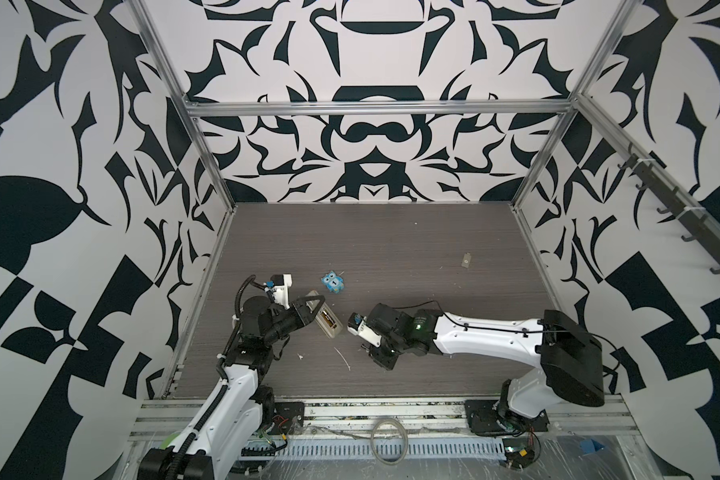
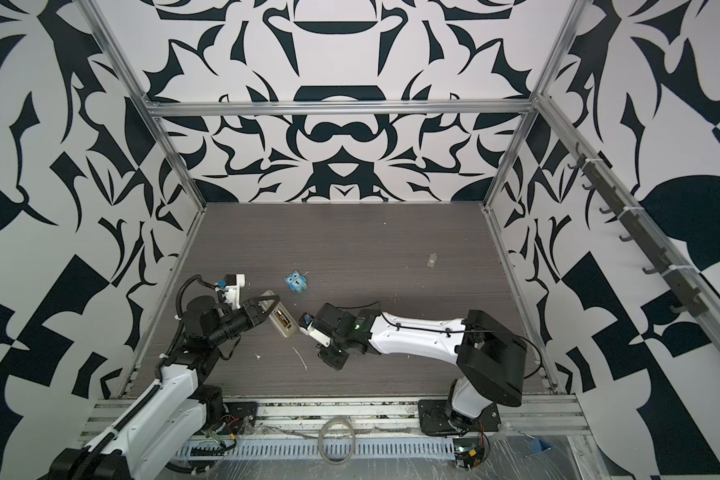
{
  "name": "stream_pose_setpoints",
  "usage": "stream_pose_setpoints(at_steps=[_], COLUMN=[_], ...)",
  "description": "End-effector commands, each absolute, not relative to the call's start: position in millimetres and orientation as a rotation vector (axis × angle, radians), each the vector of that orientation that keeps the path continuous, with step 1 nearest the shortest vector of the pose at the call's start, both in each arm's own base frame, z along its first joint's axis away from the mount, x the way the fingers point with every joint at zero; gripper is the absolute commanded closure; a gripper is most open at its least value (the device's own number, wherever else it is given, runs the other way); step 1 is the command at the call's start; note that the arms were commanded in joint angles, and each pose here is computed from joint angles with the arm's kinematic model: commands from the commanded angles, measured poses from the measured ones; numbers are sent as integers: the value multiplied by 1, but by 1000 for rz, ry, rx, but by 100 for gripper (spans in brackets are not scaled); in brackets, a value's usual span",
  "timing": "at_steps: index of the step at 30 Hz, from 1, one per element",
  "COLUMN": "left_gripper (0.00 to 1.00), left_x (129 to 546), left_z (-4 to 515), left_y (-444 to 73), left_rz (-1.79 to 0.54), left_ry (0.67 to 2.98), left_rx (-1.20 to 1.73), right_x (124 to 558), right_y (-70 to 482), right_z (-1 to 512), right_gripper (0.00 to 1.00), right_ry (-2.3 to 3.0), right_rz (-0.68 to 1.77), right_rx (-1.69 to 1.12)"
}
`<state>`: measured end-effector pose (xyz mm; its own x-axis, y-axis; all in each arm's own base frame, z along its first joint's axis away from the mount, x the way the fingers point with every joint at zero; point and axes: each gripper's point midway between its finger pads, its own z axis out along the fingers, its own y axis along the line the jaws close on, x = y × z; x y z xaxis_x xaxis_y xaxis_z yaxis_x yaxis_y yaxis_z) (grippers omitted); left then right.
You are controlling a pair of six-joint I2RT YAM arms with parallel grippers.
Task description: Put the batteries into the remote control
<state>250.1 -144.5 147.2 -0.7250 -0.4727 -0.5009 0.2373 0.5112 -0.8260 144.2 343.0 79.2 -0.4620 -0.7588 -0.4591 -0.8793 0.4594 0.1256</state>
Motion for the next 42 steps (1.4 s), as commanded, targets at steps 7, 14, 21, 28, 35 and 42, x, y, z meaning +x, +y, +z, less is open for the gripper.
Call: stream_pose_setpoints(at_steps=[7, 14, 21, 28, 35, 42], left_gripper=[100, 100, 100, 100, 100, 100], left_x=[239, 237, 236, 237, 237, 238], left_z=[153, 151, 151, 150, 149, 147], left_y=[-156, -162, -164, -164, -163, -163], left_rz=[-1338, -1356, -1373, -1375, -1372, -1368], left_ry=[1999, 2001, 2002, 1998, 1997, 2001], left_rx=[-106, -83, -77, -88, -95, -102], right_x=[159, 160, 166, 175, 181, 183], right_y=[382, 406, 415, 418, 423, 427], right_z=[153, 172, 176, 173, 175, 170], right_gripper=[100, 100, 100, 100, 100, 100], right_ry=[2266, 2213, 2220, 2249, 2257, 2282], right_rz=[618, 717, 715, 667, 659, 644], right_rx=[-1297, -1277, -1243, -1208, -1171, -1169])
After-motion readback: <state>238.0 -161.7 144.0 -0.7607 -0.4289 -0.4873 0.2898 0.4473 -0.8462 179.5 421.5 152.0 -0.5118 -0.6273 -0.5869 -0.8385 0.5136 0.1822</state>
